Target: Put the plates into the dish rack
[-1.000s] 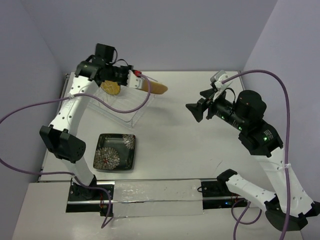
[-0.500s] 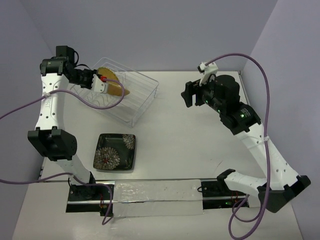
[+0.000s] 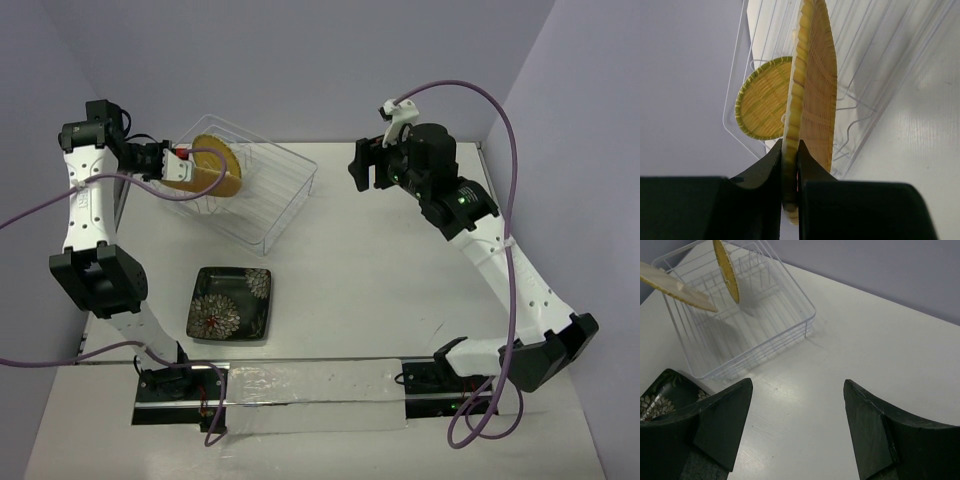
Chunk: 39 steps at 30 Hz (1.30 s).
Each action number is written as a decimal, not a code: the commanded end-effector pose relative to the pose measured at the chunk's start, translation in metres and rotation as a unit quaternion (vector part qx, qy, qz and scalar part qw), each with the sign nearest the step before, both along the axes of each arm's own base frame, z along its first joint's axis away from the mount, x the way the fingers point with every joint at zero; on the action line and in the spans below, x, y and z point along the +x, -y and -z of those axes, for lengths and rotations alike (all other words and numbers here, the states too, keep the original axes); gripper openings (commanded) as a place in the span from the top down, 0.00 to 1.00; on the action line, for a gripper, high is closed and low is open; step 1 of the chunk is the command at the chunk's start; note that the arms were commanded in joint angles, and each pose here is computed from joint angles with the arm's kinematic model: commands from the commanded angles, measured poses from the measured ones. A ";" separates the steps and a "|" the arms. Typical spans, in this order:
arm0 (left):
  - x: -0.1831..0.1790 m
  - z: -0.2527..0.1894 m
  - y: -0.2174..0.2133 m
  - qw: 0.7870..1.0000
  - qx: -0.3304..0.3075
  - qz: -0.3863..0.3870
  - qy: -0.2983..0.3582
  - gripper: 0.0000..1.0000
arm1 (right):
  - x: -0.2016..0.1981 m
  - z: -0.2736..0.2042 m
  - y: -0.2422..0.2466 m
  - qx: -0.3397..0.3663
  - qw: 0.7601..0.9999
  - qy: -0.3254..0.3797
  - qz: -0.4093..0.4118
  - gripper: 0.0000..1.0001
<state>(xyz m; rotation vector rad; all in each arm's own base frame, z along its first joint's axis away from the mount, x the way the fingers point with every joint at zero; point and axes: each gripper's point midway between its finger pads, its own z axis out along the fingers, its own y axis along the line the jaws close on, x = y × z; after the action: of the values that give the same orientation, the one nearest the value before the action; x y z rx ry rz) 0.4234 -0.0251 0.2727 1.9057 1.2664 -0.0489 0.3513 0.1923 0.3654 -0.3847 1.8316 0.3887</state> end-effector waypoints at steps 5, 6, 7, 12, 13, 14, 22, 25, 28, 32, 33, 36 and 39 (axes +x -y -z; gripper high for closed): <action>0.031 -0.023 0.021 0.961 0.049 0.191 0.196 1.00 | 0.016 -0.032 0.001 0.007 0.999 0.046 0.019 0.20; 0.033 -0.024 0.022 0.957 0.051 0.198 0.204 1.00 | 0.016 -0.031 0.001 0.005 0.999 0.045 0.019 0.20; 0.035 -0.022 0.023 0.953 0.057 0.209 0.213 1.00 | 0.018 -0.029 0.001 0.002 0.999 0.044 0.019 0.20; 0.045 -0.015 0.028 0.946 0.087 0.226 0.215 1.00 | 0.022 -0.026 0.003 -0.002 0.999 0.041 0.030 0.20; 0.047 -0.016 0.030 0.945 0.091 0.228 0.217 1.00 | 0.023 -0.025 0.003 -0.002 0.999 0.041 0.031 0.20; 0.048 -0.016 0.032 0.943 0.094 0.231 0.218 1.00 | 0.024 -0.025 0.003 -0.003 0.999 0.041 0.031 0.20; 0.047 -0.017 0.055 0.923 0.183 0.262 0.215 1.00 | 0.036 -0.022 -0.002 -0.008 0.999 0.036 0.035 0.20; 0.049 -0.020 0.054 0.920 0.195 0.261 0.218 1.00 | 0.039 -0.018 0.000 -0.011 0.999 0.033 0.042 0.20; 0.045 -0.022 0.052 0.919 0.201 0.260 0.218 1.00 | 0.041 -0.016 0.004 -0.014 0.998 0.032 0.051 0.20; 0.038 -0.028 0.068 0.912 0.203 0.274 0.227 1.00 | 0.044 -0.011 0.001 -0.014 0.998 0.028 0.046 0.20; 0.040 -0.028 0.069 0.911 0.208 0.274 0.227 1.00 | 0.044 -0.010 -0.003 -0.015 0.999 0.028 0.034 0.20; 0.046 -0.038 0.067 0.906 0.219 0.270 0.240 1.00 | 0.038 -0.002 -0.017 -0.029 0.999 0.026 -0.020 0.20; 0.052 -0.040 0.067 0.905 0.221 0.267 0.246 1.00 | 0.033 0.007 -0.028 -0.043 0.997 0.025 -0.062 0.21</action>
<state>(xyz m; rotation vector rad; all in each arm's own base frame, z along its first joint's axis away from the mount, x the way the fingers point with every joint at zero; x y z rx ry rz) 0.4536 -0.0731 0.2498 2.1764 1.1993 0.0232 0.3846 0.2044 0.3481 -0.4520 1.8604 0.3314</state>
